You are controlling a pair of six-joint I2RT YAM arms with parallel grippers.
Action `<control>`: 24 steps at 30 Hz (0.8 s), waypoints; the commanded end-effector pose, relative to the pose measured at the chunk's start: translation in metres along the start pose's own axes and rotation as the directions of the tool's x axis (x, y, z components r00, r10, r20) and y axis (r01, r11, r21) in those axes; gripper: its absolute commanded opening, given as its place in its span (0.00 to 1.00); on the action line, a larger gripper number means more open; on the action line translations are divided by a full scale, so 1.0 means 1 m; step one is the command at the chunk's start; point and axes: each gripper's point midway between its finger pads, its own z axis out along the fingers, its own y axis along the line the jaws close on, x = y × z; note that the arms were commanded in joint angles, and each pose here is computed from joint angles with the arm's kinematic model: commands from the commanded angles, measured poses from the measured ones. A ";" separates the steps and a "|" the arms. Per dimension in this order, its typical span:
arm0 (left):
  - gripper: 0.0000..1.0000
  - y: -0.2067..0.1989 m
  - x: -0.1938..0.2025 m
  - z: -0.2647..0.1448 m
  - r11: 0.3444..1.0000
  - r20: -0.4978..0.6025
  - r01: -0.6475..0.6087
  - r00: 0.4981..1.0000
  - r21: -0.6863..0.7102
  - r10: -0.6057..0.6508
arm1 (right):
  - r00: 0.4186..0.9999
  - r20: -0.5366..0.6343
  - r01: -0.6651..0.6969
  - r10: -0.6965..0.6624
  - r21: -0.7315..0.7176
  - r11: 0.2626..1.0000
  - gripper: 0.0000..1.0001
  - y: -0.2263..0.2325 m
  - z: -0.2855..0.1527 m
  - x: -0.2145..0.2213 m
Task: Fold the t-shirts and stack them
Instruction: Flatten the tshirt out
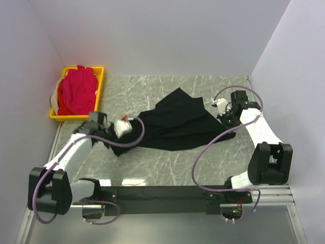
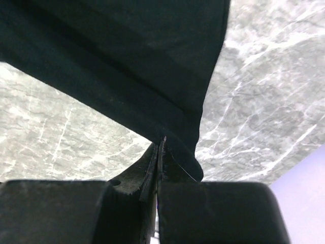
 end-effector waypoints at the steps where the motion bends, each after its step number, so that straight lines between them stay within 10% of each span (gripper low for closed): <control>1: 0.01 0.053 -0.055 -0.048 0.993 0.149 0.058 0.988 -0.100 -0.043 | 0.997 0.073 -0.029 0.026 0.049 0.998 0.00 -0.013 -0.023 -0.021; 19: 0.01 -0.082 0.020 -0.043 0.934 -0.032 -0.204 0.974 0.292 0.223 | 1.000 -0.007 -0.001 0.001 0.028 1.000 0.00 -0.008 -0.019 0.012; 24: 0.39 -0.077 0.008 -0.044 0.956 -0.020 -0.134 0.989 0.261 0.144 | 0.999 -0.033 0.000 0.000 -0.017 1.000 0.00 0.001 -0.011 0.019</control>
